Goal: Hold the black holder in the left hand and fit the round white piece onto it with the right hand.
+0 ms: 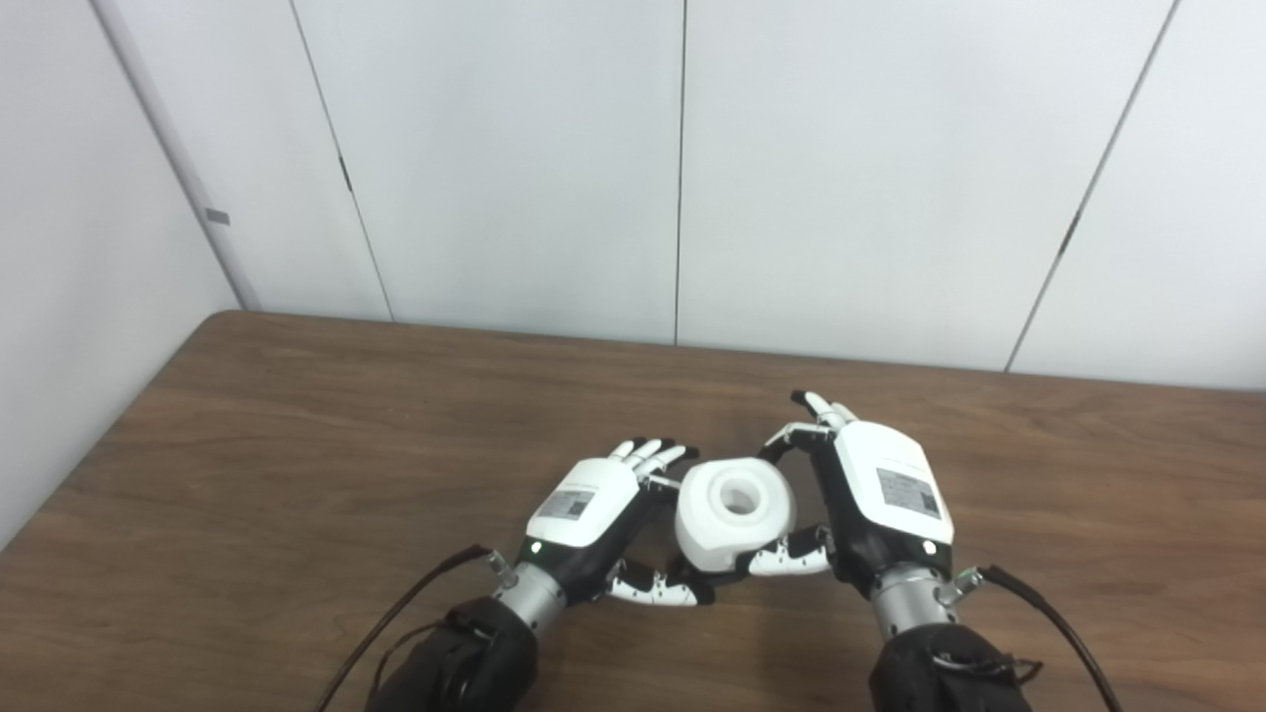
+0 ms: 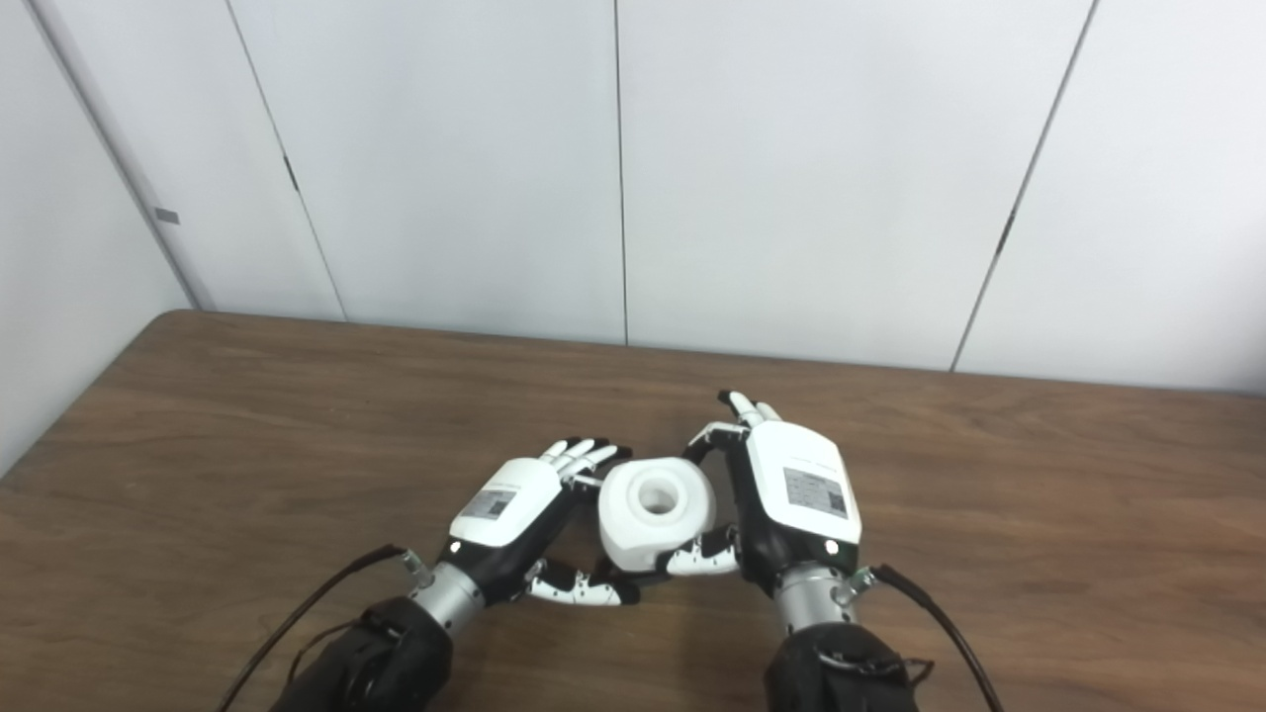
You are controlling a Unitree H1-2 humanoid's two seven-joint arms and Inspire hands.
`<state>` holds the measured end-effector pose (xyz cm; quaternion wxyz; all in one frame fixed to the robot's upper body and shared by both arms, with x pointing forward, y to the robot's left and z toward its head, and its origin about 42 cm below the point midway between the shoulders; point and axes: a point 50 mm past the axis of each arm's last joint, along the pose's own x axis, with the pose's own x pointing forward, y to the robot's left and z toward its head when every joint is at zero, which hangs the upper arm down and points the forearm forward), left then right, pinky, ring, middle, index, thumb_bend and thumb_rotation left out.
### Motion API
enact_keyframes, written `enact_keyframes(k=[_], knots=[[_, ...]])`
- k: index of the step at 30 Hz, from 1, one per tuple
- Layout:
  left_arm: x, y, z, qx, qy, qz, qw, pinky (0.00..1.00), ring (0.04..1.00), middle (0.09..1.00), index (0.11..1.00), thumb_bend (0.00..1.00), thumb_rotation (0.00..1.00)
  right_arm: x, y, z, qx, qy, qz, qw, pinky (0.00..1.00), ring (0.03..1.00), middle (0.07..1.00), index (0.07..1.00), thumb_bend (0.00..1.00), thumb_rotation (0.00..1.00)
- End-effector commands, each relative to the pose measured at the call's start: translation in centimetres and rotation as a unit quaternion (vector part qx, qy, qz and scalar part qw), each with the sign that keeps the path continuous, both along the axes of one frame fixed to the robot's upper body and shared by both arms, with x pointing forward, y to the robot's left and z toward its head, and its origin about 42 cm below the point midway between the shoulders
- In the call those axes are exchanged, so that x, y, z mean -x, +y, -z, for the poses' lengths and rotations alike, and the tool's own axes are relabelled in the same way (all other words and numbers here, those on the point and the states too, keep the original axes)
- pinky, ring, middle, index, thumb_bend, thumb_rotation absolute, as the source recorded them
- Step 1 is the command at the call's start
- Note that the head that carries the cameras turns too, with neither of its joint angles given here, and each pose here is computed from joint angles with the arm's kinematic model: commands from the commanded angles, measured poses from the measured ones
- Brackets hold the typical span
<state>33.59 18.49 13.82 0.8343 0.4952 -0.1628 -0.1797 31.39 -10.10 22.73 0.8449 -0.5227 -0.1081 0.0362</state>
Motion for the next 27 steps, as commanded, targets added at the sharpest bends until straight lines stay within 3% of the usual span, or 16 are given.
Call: enact_keyframes(k=[1,27], knots=[[-0.44,-1.38,-1.30,0.007,-0.023,0.027,0.999,1.00,0.972,0.933,0.481,0.52,0.04,-0.58,0.23,0.74,0.014,0.016,-0.004,1.000,0.65,0.917,0.915,0.483,0.51,0.14],[-0.57,-1.27,-0.98,0.007,-0.027,0.028,0.999,1.00,0.966,0.933,0.481,0.52,0.04,-0.57,0.17,0.83,0.013,0.016,-0.007,1.000,0.66,0.914,0.916,0.484,0.51,0.14]])
